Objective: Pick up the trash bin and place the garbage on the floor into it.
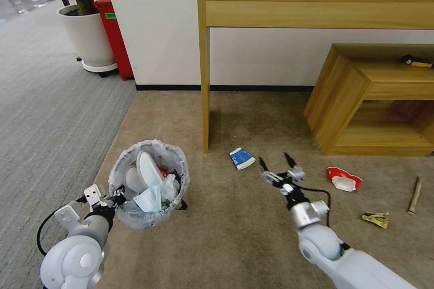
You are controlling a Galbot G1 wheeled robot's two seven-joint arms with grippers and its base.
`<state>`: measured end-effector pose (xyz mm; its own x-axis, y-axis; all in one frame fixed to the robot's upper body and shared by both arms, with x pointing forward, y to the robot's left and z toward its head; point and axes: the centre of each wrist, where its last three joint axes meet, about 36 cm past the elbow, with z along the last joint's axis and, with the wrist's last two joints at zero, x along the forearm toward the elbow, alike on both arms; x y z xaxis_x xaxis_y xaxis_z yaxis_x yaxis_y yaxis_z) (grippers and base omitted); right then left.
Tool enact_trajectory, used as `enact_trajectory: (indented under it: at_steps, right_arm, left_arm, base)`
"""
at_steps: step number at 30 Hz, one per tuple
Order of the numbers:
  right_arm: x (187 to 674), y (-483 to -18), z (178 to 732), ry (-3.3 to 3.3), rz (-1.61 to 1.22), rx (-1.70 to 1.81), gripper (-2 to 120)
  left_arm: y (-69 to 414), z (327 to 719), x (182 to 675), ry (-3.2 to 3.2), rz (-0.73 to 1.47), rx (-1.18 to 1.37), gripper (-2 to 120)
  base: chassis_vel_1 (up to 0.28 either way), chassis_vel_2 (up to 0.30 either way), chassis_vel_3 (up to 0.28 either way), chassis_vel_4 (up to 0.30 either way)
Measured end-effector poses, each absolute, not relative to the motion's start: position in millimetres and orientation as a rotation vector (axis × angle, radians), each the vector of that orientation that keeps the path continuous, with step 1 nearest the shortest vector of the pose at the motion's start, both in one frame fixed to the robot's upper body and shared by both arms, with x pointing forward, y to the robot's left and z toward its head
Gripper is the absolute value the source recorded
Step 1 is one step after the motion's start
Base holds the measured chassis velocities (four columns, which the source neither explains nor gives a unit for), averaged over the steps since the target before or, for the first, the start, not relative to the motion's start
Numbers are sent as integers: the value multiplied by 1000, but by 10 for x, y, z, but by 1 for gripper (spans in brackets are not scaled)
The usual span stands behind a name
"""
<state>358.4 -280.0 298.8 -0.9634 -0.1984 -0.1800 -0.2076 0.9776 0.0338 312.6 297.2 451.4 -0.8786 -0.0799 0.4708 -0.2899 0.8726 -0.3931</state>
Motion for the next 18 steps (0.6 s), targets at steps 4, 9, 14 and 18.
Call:
enact_trajectory:
  at_steps: [4, 9, 14, 18]
  right_arm:
    - [3378, -2889, 2908, 2925, 50, -302, 100]
    - [3212, -2926, 2838, 2918, 48, -310, 100]
    - [3181, -2879, 2819, 2905, 72, -316, 100]
    - [3184, -2871, 2804, 2899, 78, -324, 100]
  left_arm:
    - [2901, 4508, 3113, -2593, 648, 253, 0]
    - [2894, 4518, 3087, -2596, 644, 253, 0]
    - [2922, 4540, 3064, -2603, 638, 261, 0]
    - [2937, 4542, 3056, -2604, 636, 266, 0]
  base:
    - [0, 0, 0, 0]
    - [0, 0, 0, 0]
    - [0, 0, 0, 0]
    - [0, 0, 0, 0]
